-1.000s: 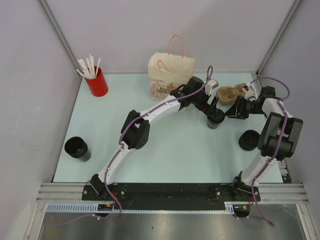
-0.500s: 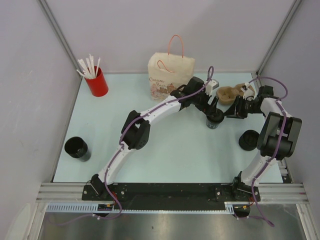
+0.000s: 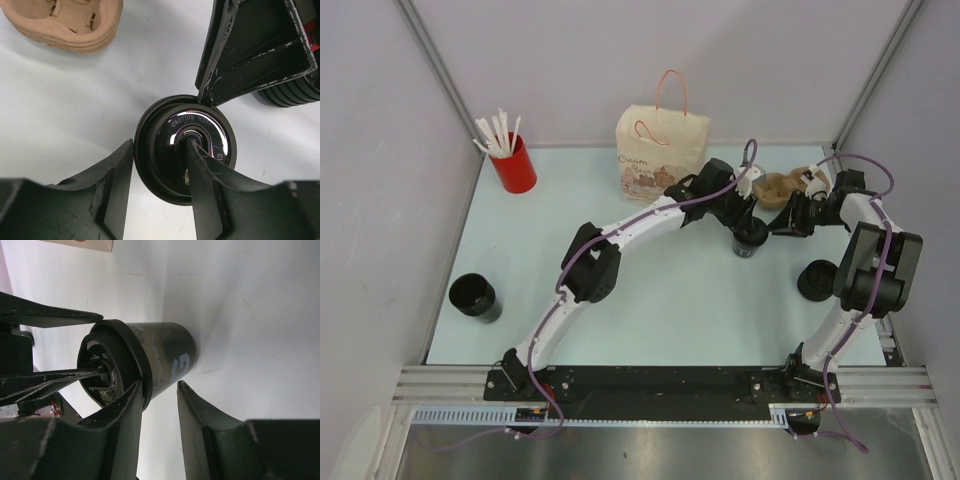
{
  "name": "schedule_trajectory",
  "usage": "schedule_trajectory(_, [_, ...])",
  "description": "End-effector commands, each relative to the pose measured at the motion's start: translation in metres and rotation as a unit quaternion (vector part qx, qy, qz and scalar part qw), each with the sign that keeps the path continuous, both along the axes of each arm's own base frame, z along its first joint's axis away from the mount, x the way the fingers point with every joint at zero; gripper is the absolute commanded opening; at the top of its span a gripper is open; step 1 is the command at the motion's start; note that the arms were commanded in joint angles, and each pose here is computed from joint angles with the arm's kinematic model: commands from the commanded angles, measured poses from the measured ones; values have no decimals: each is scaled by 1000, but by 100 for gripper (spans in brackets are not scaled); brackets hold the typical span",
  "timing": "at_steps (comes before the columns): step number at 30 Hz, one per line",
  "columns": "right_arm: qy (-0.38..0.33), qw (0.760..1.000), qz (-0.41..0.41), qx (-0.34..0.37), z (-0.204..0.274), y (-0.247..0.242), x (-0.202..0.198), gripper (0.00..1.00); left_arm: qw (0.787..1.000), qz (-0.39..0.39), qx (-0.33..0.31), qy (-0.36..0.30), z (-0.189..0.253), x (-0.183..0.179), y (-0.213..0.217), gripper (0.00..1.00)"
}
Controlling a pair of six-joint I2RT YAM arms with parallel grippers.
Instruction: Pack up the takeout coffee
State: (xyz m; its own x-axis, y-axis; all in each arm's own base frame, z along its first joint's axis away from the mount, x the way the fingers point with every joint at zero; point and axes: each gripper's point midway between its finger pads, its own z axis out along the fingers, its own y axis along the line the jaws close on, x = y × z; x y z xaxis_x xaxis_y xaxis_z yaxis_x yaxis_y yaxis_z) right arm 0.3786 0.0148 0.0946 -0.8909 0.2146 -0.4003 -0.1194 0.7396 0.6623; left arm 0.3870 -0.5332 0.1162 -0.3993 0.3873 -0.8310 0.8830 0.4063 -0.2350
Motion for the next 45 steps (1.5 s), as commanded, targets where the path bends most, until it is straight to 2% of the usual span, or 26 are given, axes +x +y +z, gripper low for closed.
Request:
schedule_trajectory(1, [25, 997, 17, -76, -31, -3, -10, 36, 993, -4, 120, 24, -69, -18, 39, 49])
schedule_trajectory(8, [17, 995, 32, -98, -29, 8, -12, 36, 989, -15, 146, 4, -80, -28, 49, 49])
schedule_trajectory(15, [-54, 998, 30, -30, 16, 15, 2, 37, 986, -21, 165, 11, -98, -35, 53, 42])
schedule_trajectory(19, [-61, 997, 36, 11, 27, 22, 5, 37, 986, -20, 167, 11, -101, -35, 53, 41])
schedule_trajectory(26, [-61, 994, 45, 75, 34, 29, 3, 42, 986, -21, 166, 13, -103, -37, 54, 40])
schedule_trajectory(35, [-34, 997, 41, 62, 13, 37, 9, 42, 985, -20, 168, 12, -106, -37, 55, 39])
schedule_trajectory(45, [-32, 991, 39, 120, 19, 40, 12, 41, 986, -21, 166, 14, -106, -38, 54, 37])
